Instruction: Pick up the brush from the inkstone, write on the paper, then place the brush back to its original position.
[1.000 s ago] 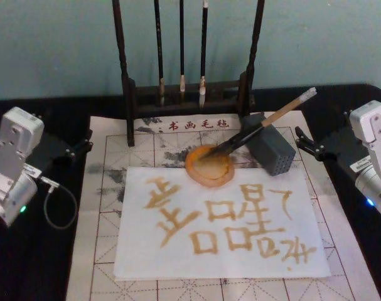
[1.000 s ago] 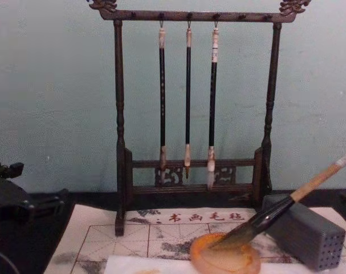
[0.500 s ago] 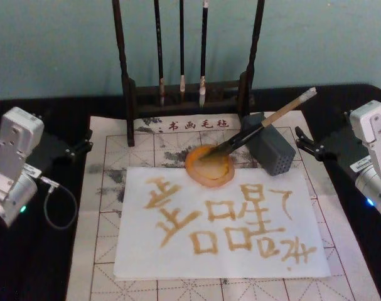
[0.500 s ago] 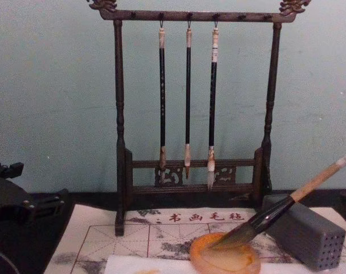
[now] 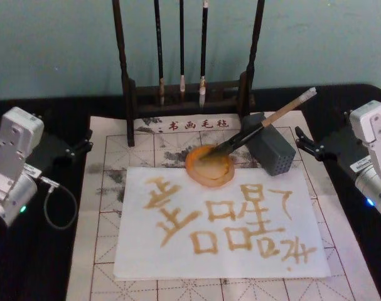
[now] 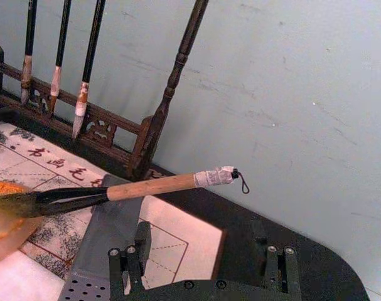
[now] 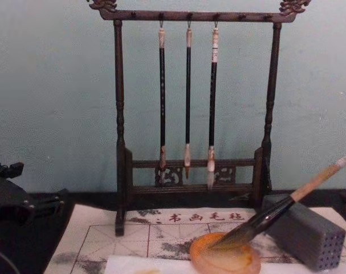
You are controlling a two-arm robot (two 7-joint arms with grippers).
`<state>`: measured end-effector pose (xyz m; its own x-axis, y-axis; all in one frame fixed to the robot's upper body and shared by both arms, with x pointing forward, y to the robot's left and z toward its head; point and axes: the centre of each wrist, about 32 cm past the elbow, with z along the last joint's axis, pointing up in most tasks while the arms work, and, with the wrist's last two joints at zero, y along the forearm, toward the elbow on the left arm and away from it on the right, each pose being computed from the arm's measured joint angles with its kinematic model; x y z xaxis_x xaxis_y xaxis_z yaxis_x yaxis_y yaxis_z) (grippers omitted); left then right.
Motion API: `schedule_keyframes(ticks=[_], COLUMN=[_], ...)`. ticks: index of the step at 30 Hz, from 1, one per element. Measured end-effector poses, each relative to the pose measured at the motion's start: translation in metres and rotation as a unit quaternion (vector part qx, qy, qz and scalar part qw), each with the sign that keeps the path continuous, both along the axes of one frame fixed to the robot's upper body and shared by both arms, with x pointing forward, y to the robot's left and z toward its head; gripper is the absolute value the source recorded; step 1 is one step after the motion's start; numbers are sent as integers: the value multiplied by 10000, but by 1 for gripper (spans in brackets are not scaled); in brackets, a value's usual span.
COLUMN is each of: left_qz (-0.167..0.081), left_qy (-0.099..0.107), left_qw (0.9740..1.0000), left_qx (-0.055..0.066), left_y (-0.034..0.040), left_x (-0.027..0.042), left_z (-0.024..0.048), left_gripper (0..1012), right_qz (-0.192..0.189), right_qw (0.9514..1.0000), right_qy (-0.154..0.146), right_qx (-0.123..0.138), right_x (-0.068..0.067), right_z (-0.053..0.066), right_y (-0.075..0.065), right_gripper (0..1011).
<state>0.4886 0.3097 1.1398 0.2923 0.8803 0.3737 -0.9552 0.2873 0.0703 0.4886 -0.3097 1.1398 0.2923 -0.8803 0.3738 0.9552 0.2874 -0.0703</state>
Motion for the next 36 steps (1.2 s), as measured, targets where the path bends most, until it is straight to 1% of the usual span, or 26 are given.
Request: schedule_keyframes(ticks=[36], left_qz=[0], left_qy=[0], left_qw=[10000], left_qx=[0], left_y=[0], left_x=[0], left_z=[0], left_gripper=[1001], right_qz=[0], right_qw=[10000], right_qy=[0], right_qx=[0], right_x=[0], right_z=[0], right_y=[0], right_gripper=[1003])
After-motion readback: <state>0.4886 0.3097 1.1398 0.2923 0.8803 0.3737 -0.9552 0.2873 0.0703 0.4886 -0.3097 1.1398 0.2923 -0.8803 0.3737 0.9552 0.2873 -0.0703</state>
